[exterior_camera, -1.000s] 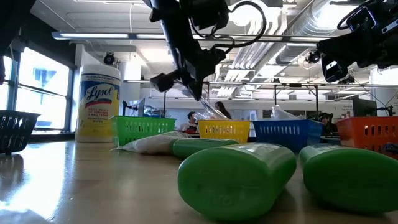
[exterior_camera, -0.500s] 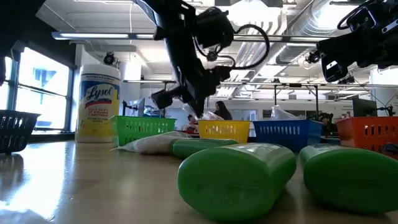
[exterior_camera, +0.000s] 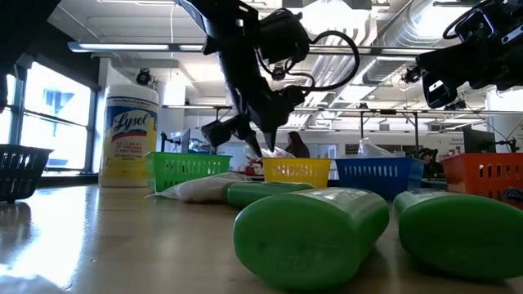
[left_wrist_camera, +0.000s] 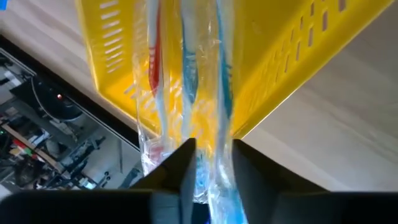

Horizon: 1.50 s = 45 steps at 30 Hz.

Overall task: Pick & Place Travel size toiletries
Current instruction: Put the top blue toothbrush into the yellow bin, then put the top left shampoo into the green bin

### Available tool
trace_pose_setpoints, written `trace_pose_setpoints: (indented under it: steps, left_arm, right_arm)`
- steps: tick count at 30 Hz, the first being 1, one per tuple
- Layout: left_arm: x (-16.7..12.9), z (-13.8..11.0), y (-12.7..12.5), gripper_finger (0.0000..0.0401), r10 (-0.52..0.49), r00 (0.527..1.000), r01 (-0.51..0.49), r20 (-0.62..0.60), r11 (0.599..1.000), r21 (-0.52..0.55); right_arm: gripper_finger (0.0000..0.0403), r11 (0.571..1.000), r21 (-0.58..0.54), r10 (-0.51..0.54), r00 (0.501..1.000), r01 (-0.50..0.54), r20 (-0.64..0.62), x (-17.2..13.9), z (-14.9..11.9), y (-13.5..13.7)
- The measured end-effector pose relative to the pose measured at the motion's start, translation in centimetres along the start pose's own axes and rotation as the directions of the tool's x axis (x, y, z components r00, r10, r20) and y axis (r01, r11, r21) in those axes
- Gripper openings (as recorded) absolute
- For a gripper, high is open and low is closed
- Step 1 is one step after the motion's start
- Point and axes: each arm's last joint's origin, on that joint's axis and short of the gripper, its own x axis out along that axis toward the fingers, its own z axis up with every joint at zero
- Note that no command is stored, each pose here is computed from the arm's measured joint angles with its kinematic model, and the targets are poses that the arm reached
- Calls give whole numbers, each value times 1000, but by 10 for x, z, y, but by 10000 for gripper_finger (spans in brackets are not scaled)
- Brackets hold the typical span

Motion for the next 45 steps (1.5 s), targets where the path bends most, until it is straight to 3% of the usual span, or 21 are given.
trace_pose_setpoints:
  steps: [11, 17, 22, 28, 32, 36, 40, 43, 45]
  left_arm:
    - [-17, -6, 4, 221, 57, 991, -74, -118, 985, -153]
    - [-68, -12, 4, 234, 90, 994, -101, -55, 963, -250]
    - [-127, -37, -1, 235, 71, 987, -4, 146, 911, -411]
    - [-177, -70, -5, 235, 57, 867, 297, 495, 739, -605]
    - [-186, -74, -14, 235, -46, 770, 497, 636, 668, -553]
    - [-185, -61, -14, 235, -68, 687, 598, 723, 619, -509]
    - [-167, -40, -25, 235, -88, 615, 649, 783, 620, -440]
    - [-154, -24, -39, 235, -89, 564, 648, 821, 664, -373]
    - [-147, -11, -50, 235, -81, 482, 644, 872, 708, -290]
  right_arm:
    - [2, 1000, 2, -1, 1000, 1, -2, 0, 0, 0]
    - [2, 1000, 3, -1, 1000, 1, -7, 0, -1, 0]
    - [2, 1000, 6, -1, 1000, 1, -7, 0, -1, 0]
    - [2, 1000, 5, 0, 1000, 0, -6, 0, -1, 0]
    - [2, 1000, 2, 0, 1000, 0, -1, 0, 0, 0]
    - [2, 1000, 2, 1, 1000, -1, 2, 0, 0, 0]
    - [2, 1000, 2, 1, 1000, -1, 3, 0, 0, 0]
    - [2, 1000, 3, 1, 1000, -1, 4, 0, 0, 0]
    - [2, 1000, 6, 1, 1000, -1, 2, 0, 0, 0]
